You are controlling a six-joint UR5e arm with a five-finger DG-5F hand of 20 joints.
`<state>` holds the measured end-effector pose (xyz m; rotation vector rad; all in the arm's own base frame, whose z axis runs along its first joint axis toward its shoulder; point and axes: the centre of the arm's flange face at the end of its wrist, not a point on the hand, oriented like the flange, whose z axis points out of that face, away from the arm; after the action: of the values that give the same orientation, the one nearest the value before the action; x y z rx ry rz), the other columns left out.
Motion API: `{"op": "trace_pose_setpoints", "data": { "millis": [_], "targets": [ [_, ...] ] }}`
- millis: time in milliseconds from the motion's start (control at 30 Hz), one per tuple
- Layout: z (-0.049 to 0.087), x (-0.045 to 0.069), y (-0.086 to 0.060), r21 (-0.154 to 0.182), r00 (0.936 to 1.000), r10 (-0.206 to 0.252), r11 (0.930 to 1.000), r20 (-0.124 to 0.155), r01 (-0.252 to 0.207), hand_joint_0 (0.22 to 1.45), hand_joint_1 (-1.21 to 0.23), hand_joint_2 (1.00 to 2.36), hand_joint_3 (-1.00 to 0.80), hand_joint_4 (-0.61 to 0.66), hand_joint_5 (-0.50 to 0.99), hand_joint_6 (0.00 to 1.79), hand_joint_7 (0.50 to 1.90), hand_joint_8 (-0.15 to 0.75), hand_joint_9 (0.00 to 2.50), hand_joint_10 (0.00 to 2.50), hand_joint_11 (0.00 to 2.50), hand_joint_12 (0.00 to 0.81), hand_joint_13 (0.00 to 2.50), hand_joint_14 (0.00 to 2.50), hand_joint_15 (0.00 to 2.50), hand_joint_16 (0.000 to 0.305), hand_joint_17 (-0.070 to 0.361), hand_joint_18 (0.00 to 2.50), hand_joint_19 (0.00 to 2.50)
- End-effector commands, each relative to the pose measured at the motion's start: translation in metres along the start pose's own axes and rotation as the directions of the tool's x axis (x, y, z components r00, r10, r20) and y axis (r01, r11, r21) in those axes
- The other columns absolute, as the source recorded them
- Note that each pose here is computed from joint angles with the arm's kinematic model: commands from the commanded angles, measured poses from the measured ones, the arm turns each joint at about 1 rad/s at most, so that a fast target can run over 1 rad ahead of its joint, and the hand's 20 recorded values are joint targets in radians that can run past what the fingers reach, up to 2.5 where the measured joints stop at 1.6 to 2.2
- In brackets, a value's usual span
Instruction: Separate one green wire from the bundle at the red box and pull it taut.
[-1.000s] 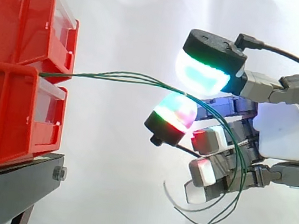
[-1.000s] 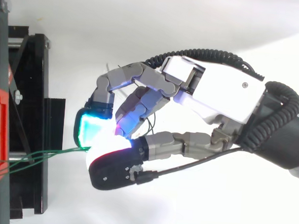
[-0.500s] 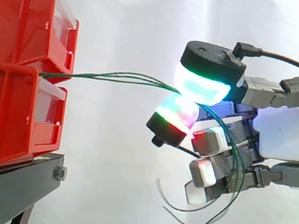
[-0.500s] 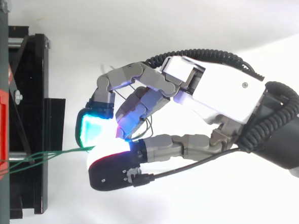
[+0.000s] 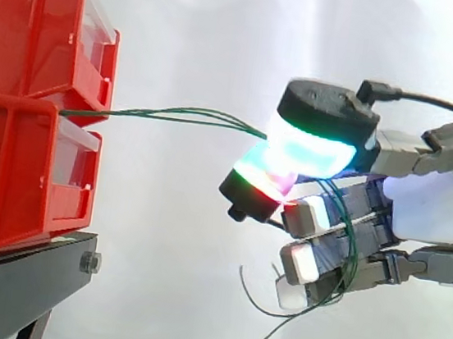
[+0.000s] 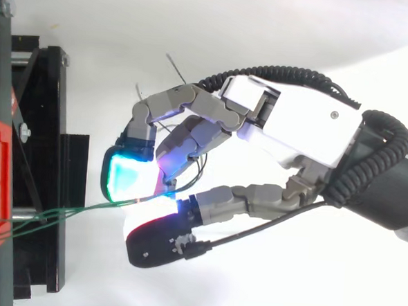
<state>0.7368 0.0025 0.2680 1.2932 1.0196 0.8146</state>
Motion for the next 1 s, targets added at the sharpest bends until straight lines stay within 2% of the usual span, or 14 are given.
{"op": "trace_pose_setpoints", "data": {
  "millis": [0,100,233,367,433,733,967],
  "targets": [
    [0.0,-0.0003,-0.0001,0.001,1.0,-0.001,1.0,0.0,0.001,0.67,-0.87,1.0,-0.5,0.04,-0.17,0.88,1.02,0.239,1.12,0.03,0.98,0.315,0.89,0.03,0.7,0.053,0.12,0.61,0.71],
    [0.0004,-0.0013,-0.0003,0.001,1.0,-0.001,1.0,0.002,0.001,0.57,-0.78,1.0,-0.5,0.06,-0.16,0.88,1.01,0.249,1.14,0.03,0.99,0.322,0.92,0.03,0.71,0.054,0.123,0.62,0.72],
    [0.0007,-0.0012,0.0,-0.001,1.0,0.001,1.0,0.002,-0.001,0.52,-0.69,1.0,-0.5,0.08,-0.16,0.88,1.02,0.266,1.15,0.03,1.0,0.342,0.94,0.03,0.7,0.058,0.13,0.65,0.72],
    [0.0015,-0.0021,0.0007,-0.003,1.0,0.006,1.0,0.004,-0.006,0.5,-0.65,1.0,-0.5,0.09,-0.16,0.87,1.02,0.278,1.15,0.03,1.0,0.353,0.94,0.03,0.7,0.059,0.134,0.66,0.72],
    [0.0008,-0.0011,0.0001,-0.002,1.0,0.01,0.9999,0.002,-0.01,0.53,-0.63,1.0,-0.5,0.08,-0.16,0.87,1.03,0.269,1.14,0.03,0.99,0.345,0.93,0.03,0.69,0.058,0.13,0.65,0.72],
    [0.0,-0.0003,-0.0001,0.001,1.0,0.008,1.0,0.0,-0.008,0.61,-0.73,1.02,-0.22,0.05,-0.16,0.87,1.08,0.262,1.11,0.03,0.99,0.333,0.9,0.03,0.69,0.056,0.126,0.62,0.74],
    [0.0,-0.0003,-0.0001,0.001,0.9998,0.018,0.9998,0.0,-0.018,0.65,-0.81,1.02,-0.24,0.02,-0.16,0.87,1.06,0.251,1.08,0.03,0.97,0.329,0.87,0.03,0.68,0.055,0.125,0.6,0.72]
  ]
}}
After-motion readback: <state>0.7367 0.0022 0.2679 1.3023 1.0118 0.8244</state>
